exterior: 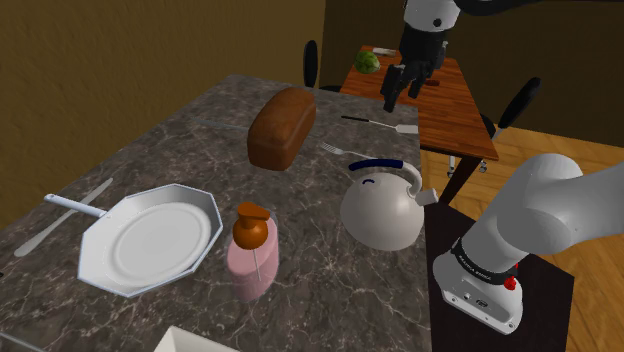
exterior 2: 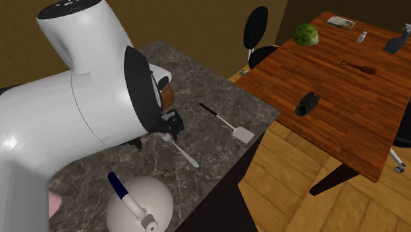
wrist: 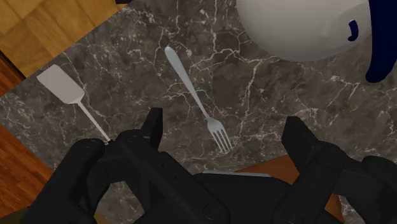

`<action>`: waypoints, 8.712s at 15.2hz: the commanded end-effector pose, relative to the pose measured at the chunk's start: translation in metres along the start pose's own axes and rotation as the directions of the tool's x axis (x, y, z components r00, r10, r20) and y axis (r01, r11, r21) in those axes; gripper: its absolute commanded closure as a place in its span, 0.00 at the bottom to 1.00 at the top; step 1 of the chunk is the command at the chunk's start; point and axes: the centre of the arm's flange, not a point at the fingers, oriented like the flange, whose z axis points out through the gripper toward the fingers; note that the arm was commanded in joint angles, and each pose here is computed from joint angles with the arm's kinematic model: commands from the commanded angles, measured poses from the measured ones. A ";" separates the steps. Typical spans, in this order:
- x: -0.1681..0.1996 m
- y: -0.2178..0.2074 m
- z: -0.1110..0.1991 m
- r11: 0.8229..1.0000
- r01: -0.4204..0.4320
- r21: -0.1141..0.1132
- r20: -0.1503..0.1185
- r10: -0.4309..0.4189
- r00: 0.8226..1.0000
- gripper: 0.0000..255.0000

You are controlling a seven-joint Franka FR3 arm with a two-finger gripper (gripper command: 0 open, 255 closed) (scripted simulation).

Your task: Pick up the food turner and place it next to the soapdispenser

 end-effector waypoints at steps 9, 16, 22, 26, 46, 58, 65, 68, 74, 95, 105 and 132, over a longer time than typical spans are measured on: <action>0.035 0.085 0.059 0.987 0.160 0.033 -0.014 -0.159 0.987 0.00; 0.076 0.153 0.112 0.953 0.297 0.059 -0.030 -0.295 0.955 0.00; 0.119 0.204 0.159 0.909 0.409 0.080 -0.047 -0.407 0.912 0.00; 0.152 0.235 0.191 0.872 0.481 0.093 -0.059 -0.478 0.877 0.00; 0.178 0.251 0.255 0.840 0.534 0.101 -0.069 -0.529 0.846 1.00; 0.179 0.252 0.239 0.840 0.534 0.101 -0.069 -0.529 0.846 1.00; 0.181 0.256 0.203 0.840 0.534 0.101 -0.069 -0.529 0.846 1.00; 0.181 0.257 0.187 0.840 0.534 0.101 -0.069 -0.529 0.846 1.00; 0.183 0.260 0.155 0.840 0.534 0.101 -0.069 -0.529 0.846 1.00; 0.189 0.269 0.045 0.840 0.534 0.101 -0.069 -0.529 0.846 1.00; 0.191 0.274 -0.007 0.840 0.534 0.101 -0.069 -0.529 0.846 1.00; 0.162 -0.052 -0.047 0.840 0.534 0.101 -0.069 -0.529 0.846 1.00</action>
